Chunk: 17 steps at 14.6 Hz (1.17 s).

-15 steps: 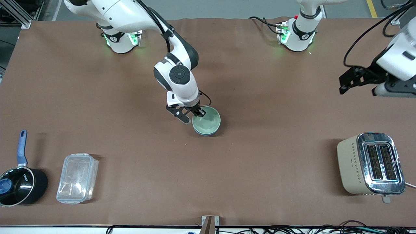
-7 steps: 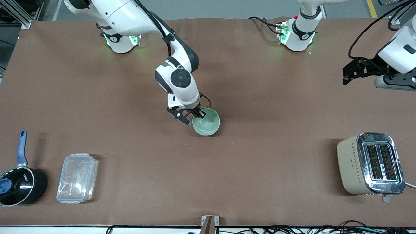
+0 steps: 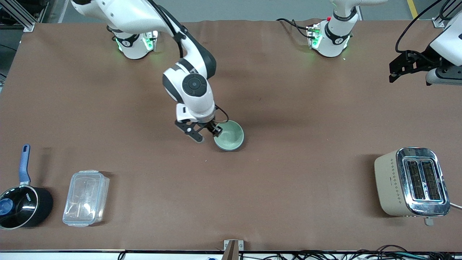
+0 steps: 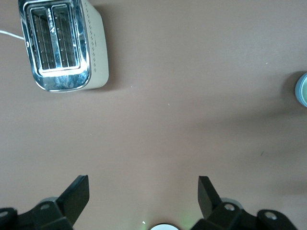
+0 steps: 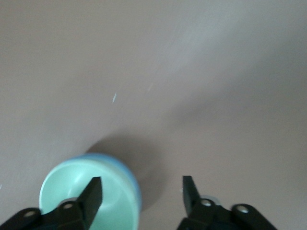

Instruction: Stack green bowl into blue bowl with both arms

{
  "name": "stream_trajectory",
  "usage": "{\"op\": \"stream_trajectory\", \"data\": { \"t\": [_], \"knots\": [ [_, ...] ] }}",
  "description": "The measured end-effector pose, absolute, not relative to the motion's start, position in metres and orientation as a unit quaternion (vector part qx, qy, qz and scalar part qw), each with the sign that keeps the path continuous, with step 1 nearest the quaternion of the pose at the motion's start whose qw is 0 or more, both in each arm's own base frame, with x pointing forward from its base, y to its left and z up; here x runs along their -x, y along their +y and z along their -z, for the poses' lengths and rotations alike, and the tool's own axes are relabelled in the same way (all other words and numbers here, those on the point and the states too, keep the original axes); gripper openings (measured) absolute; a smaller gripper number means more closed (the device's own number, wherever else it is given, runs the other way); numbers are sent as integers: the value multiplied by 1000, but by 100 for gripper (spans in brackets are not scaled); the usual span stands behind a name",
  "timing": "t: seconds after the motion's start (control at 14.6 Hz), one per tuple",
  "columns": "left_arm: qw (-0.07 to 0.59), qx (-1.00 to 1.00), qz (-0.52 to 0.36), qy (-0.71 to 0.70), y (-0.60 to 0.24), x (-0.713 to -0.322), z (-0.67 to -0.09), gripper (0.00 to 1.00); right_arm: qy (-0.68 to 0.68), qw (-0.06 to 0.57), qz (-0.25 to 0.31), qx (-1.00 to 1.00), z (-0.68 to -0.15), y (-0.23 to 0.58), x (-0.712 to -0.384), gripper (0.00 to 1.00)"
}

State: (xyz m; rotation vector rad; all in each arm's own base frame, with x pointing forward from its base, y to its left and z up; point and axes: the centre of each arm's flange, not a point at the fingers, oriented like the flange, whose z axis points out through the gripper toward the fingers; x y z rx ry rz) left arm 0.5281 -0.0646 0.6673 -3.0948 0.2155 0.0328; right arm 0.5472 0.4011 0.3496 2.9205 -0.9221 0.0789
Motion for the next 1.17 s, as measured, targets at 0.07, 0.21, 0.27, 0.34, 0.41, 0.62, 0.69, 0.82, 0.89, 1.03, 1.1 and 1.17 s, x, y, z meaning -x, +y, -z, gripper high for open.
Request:
{"op": "stream_trajectory", "data": {
  "t": [0.07,0.21,0.27,0.34,0.41,0.62,0.69,0.82,0.89,1.03,1.1,1.17],
  "knots": [
    [20,997,-12,68,-63,-528,-666,100,-284,60,-29,-957,-382,376,-558,91],
    [20,997,-14,68,-63,-529,-663,100,-250,75,-31,-965,-441,315,-576,100],
    [20,997,-14,68,-63,-530,-662,100,-232,80,-30,-969,-465,283,-582,100],
    [19,997,-14,67,-63,-532,-660,100,-218,82,-31,-972,-487,253,-586,100],
    [19,997,-13,68,-63,-534,-658,100,-207,83,-33,-974,-507,226,-589,100],
    [19,997,-11,68,-63,-537,-656,100,-166,81,-43,-982,-558,146,-592,100],
    [19,997,-11,68,-63,-537,-655,100,-153,78,-43,-984,-573,119,-590,100],
    [19,997,-10,69,-64,-538,-655,100,-123,60,-32,-990,-601,65,-580,100],
    [19,997,-9,69,-64,-538,-655,100,-112,51,-26,-992,-615,37,-572,100],
    [19,997,-9,70,-66,-539,-655,100,-104,43,-17,-994,-643,-13,-556,100],
    [19,997,-9,71,-67,-539,-654,100,-101,39,-13,-994,-657,-33,-548,100],
    [19,997,-10,72,-68,-540,-653,100,-100,37,-12,-994,-667,-48,-542,100]
  ]
}}
